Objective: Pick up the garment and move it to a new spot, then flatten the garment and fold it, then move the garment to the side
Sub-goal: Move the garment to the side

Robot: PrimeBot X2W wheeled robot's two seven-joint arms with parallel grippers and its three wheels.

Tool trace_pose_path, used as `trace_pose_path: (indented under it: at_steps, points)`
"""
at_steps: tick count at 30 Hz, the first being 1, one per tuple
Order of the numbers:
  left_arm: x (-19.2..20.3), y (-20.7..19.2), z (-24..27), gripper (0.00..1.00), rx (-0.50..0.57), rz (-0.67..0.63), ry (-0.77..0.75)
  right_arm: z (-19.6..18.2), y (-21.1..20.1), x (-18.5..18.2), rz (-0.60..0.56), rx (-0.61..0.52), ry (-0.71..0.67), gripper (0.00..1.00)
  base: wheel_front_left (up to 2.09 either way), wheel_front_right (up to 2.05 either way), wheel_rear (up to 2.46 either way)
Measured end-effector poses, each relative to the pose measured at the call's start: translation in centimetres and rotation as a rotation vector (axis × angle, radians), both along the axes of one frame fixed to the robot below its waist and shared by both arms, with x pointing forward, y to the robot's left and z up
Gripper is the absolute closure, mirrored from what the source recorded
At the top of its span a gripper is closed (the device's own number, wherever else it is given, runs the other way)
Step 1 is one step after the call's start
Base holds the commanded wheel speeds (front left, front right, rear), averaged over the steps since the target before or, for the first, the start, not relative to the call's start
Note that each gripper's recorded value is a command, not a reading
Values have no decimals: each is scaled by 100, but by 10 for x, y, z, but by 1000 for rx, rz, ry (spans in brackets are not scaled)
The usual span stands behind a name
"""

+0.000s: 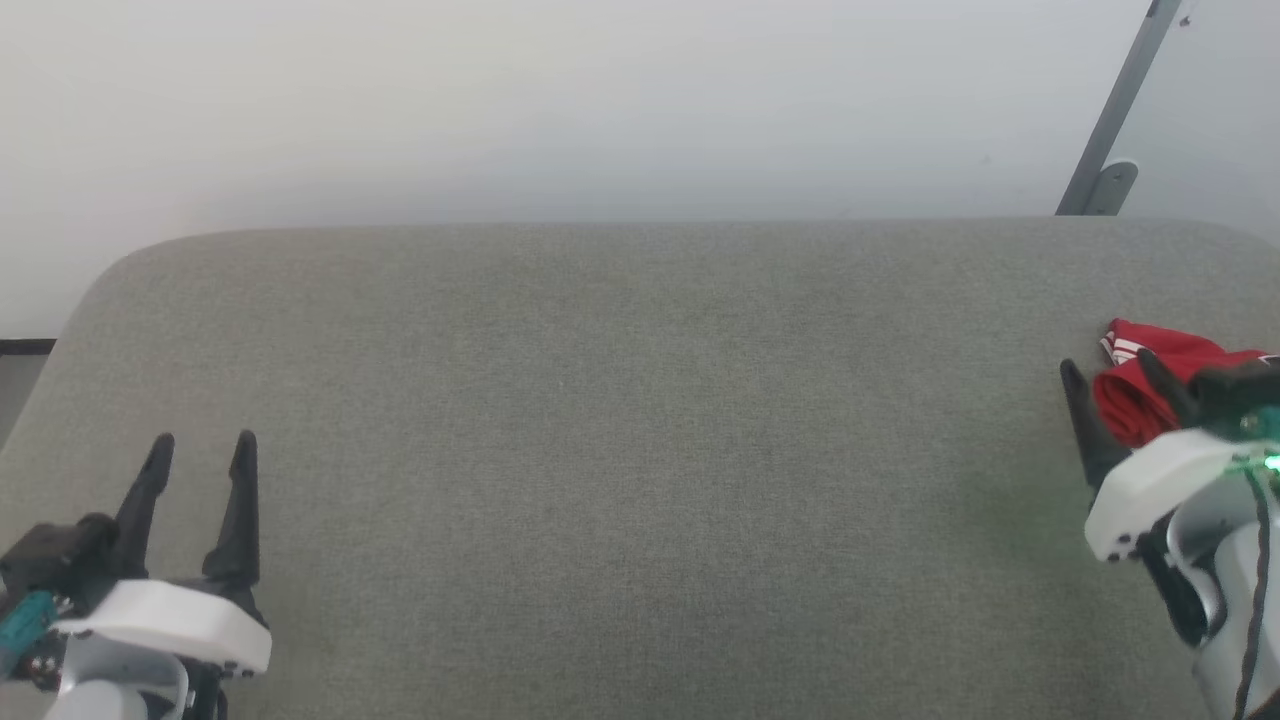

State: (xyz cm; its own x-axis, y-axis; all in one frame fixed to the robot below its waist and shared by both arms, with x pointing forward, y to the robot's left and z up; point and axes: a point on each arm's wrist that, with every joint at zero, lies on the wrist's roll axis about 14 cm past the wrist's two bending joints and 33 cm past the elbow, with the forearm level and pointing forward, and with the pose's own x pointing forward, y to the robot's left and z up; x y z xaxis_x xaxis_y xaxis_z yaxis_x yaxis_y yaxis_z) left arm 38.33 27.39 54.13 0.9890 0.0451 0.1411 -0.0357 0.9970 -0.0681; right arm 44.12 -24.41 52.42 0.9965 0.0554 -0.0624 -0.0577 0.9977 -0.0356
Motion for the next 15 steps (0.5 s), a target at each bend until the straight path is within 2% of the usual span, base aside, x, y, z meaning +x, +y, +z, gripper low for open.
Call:
trace_pose_path:
  at_steps: [15]
  points:
    - [-11,-7,-25,0,-70,-33,69,-17,5,-43,-57,94,-52,0,0,0,0]
